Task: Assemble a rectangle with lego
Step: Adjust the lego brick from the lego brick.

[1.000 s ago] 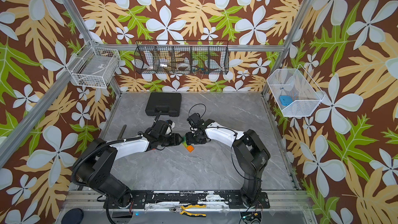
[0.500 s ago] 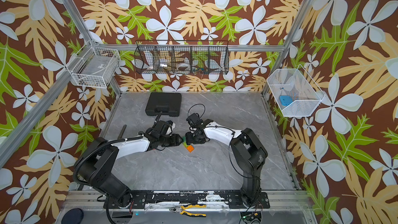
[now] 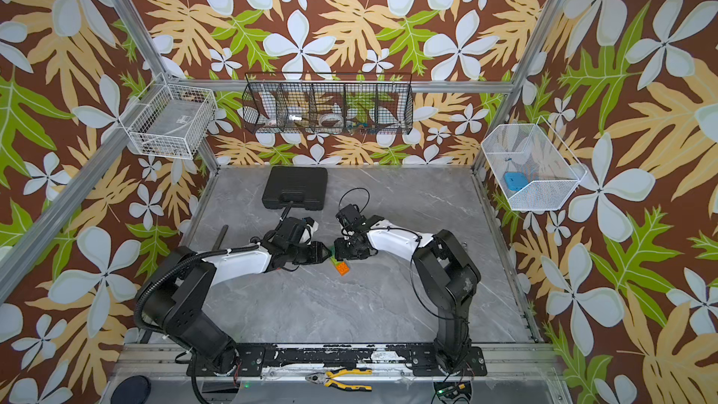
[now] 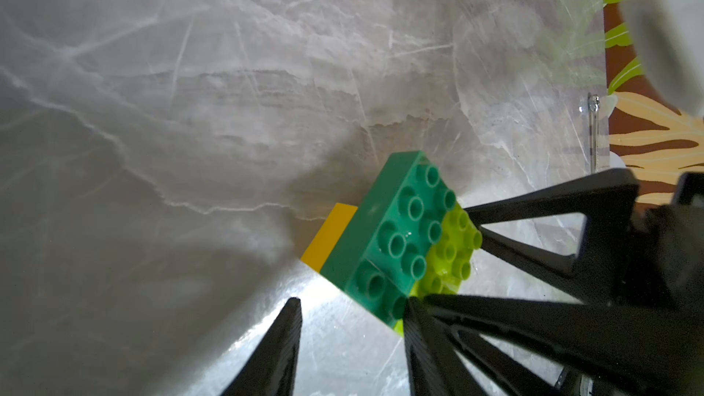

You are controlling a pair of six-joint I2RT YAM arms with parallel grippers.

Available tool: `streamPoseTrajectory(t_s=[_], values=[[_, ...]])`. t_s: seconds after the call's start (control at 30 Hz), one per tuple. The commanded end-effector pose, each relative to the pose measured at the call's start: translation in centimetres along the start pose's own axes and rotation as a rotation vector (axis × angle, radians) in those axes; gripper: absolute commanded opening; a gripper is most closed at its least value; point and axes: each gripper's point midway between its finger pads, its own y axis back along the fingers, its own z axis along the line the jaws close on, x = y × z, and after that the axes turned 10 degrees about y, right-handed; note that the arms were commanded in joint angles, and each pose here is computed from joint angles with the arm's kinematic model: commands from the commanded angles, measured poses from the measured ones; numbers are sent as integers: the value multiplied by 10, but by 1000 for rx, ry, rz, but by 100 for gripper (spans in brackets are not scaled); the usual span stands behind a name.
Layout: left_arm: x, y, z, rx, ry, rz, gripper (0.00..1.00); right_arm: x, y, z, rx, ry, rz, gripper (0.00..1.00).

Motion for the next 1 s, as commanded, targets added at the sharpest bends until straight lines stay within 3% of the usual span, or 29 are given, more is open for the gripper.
streamPoseTrajectory(t_s=[0.0,0.4,0.7,0.97], values=[[27,-3,39,-157,34,95,43,33,-12,-25,112,-11,118,59],[48,-7,66,-259,40,182,40,52,-25,-39,157,-34,172,55],[51,-8,69,-265,29,201,38,42,-20,-37,162,-19,143,56],[32,-2,47,-234,7,171,55,15,-1,-24,132,21,71,64]])
